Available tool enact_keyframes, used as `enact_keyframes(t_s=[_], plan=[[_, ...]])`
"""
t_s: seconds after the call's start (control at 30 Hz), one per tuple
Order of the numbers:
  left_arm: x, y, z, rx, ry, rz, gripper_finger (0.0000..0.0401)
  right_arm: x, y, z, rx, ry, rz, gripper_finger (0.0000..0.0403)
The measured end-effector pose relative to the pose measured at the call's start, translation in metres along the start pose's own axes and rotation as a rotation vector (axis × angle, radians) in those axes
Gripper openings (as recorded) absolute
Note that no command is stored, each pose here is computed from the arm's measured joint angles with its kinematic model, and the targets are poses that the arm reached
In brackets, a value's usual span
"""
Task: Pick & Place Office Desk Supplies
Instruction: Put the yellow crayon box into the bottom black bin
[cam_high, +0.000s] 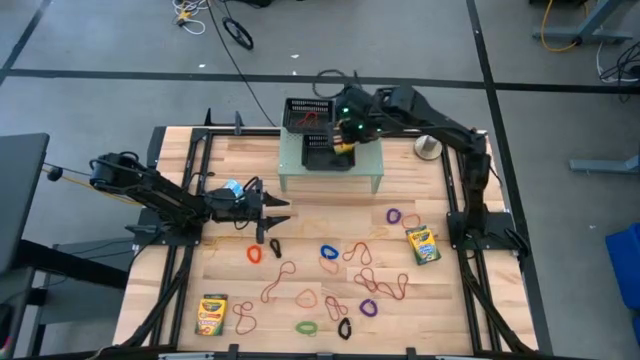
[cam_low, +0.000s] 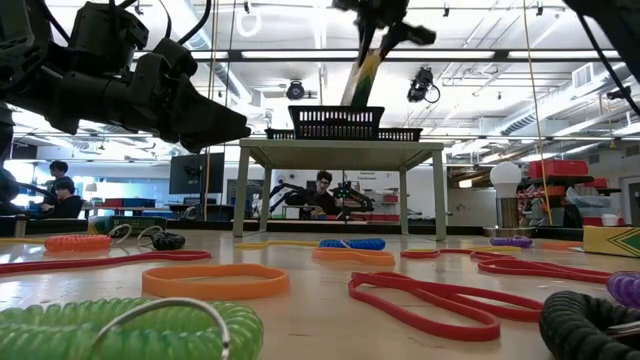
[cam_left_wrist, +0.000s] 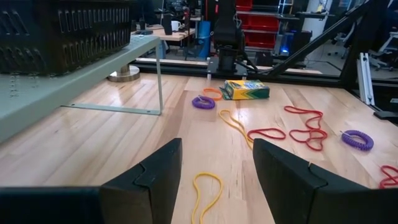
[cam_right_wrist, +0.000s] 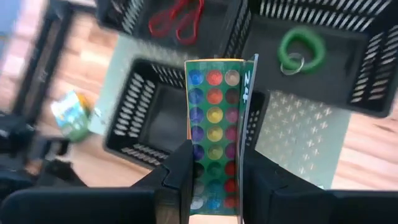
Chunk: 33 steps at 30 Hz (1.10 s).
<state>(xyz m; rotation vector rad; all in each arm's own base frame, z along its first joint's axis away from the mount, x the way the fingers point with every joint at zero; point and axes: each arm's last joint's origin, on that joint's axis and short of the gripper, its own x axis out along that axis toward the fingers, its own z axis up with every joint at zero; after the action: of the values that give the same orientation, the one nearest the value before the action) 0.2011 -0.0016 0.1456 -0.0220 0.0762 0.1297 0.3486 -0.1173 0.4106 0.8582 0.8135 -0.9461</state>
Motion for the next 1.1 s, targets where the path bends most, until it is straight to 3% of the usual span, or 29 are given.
enact_keyframes(t_s=[0.27, 1.1], plan=[[0.000, 0.000, 0.000, 0.000, 0.003, -0.002, 0.0204, 0.032, 0.008, -0.001, -0.034, 0.069, -0.059, 0.0098], [0.000, 0.000, 0.000, -0.004, 0.005, -0.003, 0.0204, 0.048, 0.007, -0.002, -0.043, 0.075, -0.149, 0.0112]])
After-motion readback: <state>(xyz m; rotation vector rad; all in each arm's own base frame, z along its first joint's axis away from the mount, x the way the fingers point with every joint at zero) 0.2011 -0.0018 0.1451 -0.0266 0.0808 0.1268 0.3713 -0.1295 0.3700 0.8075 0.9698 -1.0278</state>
